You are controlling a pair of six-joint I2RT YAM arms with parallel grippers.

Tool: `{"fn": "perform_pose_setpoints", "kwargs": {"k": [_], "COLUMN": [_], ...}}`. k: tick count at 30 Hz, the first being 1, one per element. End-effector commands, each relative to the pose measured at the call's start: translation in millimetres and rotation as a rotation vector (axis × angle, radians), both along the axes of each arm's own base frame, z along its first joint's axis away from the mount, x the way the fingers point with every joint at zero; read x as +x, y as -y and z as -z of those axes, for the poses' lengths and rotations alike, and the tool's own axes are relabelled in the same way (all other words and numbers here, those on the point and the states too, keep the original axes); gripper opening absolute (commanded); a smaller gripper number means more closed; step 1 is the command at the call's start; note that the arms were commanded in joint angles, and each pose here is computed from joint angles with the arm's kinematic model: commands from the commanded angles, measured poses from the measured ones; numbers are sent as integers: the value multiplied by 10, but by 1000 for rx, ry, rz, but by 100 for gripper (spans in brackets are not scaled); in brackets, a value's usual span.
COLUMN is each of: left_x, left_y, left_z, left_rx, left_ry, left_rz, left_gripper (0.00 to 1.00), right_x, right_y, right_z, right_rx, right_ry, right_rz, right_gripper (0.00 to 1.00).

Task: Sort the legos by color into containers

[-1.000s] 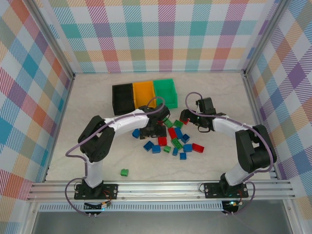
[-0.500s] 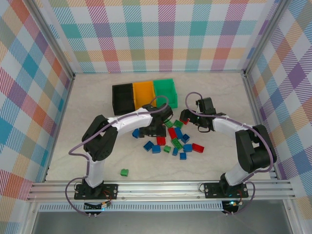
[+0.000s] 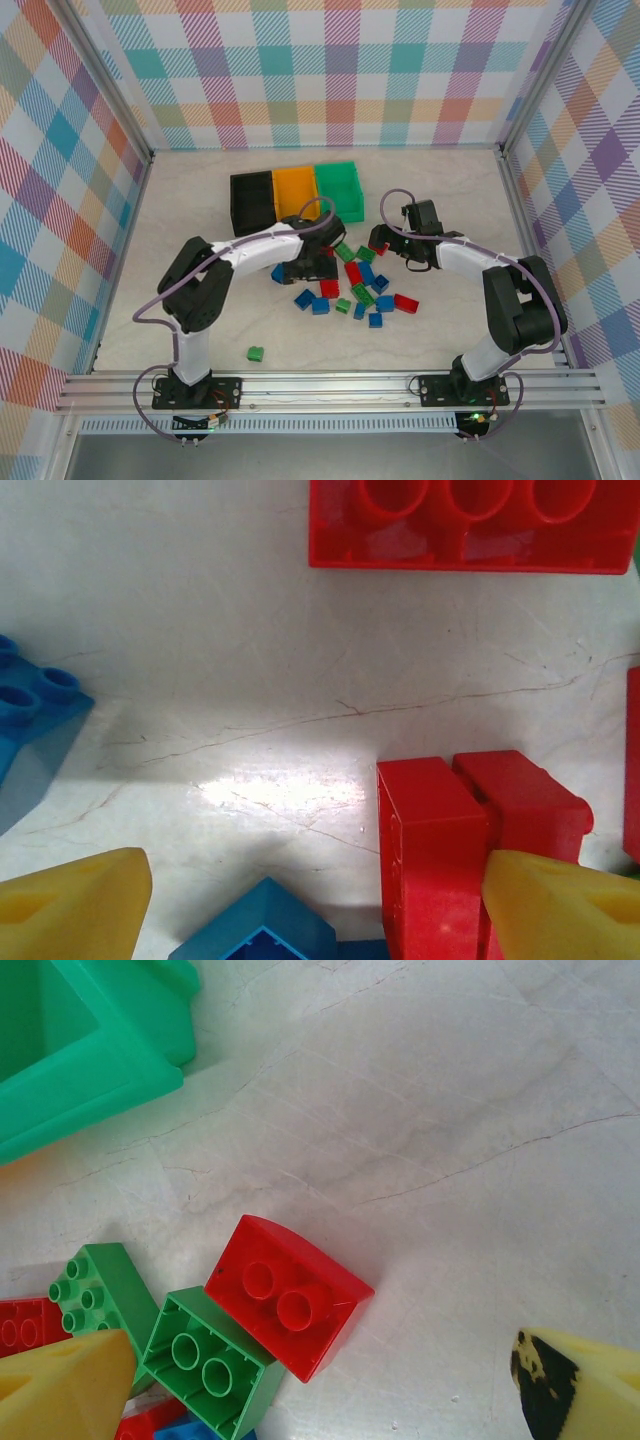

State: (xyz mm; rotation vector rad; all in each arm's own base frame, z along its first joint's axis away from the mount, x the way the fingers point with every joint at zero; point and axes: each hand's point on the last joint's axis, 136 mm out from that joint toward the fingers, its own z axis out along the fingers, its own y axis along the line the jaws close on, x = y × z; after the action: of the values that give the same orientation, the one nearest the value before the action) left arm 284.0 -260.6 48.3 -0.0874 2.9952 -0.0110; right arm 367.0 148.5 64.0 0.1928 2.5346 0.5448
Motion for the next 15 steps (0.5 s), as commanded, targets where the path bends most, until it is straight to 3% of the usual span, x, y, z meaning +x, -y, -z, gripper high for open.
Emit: {"fn": "perform_pose_setpoints", "kwargs": {"k": [1, 5, 15], "left_x": [-227, -224, 35], "left_y": [-441, -172, 100], "left_z": [181, 229, -605], "left_rx": [259, 30, -157], "left_ry": [-96, -81, 185], "left_rz": [40, 3, 1], "left_gripper": [87, 87, 91], "right_x": [47, 46, 48], "right_y": [-17, -16, -27], "right_z": [-68, -67, -71], "right_rx": [11, 8, 15], "right_ry": [9, 9, 9], "right_rz": [7, 7, 6], "right_gripper": [97, 97, 97]}}
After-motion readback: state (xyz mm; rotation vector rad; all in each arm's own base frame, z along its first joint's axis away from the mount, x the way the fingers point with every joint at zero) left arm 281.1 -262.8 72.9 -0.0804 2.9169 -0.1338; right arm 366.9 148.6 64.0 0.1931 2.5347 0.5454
